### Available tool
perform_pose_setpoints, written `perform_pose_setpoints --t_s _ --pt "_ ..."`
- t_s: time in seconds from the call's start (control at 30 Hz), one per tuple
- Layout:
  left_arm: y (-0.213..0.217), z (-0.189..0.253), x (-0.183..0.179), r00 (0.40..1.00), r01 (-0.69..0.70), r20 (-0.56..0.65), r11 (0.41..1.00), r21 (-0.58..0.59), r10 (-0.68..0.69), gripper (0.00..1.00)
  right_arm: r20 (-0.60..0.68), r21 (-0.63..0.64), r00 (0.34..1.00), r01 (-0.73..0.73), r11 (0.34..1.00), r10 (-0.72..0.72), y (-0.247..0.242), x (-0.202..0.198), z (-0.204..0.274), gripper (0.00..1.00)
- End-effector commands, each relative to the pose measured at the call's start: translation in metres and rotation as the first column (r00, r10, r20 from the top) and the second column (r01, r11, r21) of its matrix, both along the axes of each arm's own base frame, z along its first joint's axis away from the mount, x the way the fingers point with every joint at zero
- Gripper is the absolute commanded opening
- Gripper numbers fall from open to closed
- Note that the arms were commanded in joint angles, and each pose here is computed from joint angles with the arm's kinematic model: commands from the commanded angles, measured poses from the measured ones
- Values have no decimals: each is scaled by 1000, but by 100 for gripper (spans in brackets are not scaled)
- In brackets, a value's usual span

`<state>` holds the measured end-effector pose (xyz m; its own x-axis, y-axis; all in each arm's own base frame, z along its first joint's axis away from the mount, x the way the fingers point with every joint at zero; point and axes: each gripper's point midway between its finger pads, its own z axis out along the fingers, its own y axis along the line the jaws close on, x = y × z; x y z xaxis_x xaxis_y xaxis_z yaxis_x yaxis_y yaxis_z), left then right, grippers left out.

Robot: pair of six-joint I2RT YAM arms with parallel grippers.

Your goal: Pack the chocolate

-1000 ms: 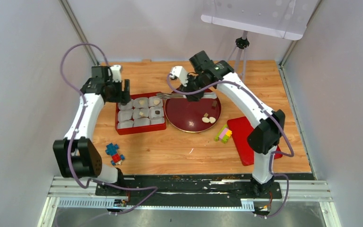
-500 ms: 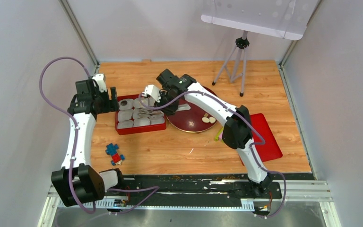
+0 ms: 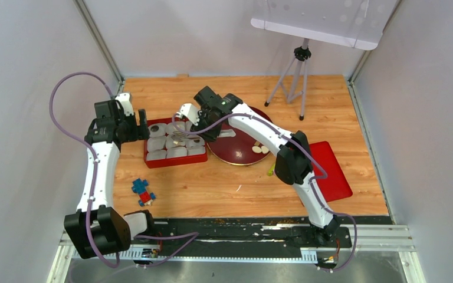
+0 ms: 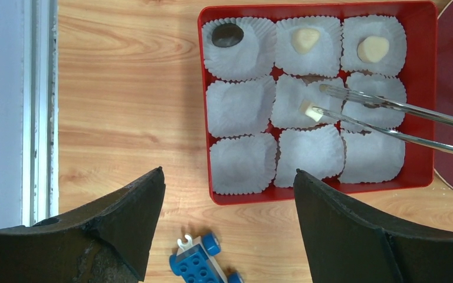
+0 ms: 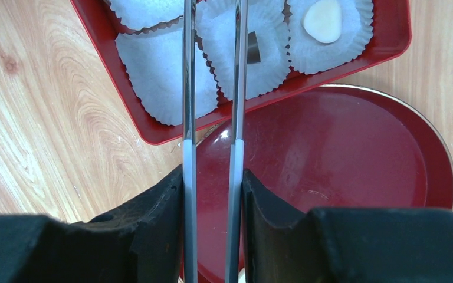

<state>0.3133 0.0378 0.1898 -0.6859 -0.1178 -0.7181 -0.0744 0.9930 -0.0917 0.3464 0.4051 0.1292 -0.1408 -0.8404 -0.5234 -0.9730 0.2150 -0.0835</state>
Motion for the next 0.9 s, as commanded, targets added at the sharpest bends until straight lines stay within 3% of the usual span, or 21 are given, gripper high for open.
perform_pose_setpoints --t_s 0.0,0.43,0.87 --pt "-1 7 3 999 -4 39 1000 -18 4 88 21 90 1000 2 996 -3 18 5 22 35" --pt "-3 4 3 999 1 35 1000 -30 0 89 21 126 1000 -5 992 2 27 4 30 35" --pt "-4 0 3 1000 3 30 999 -38 -1 89 47 18 999 12 1000 -13 10 11 -4 32"
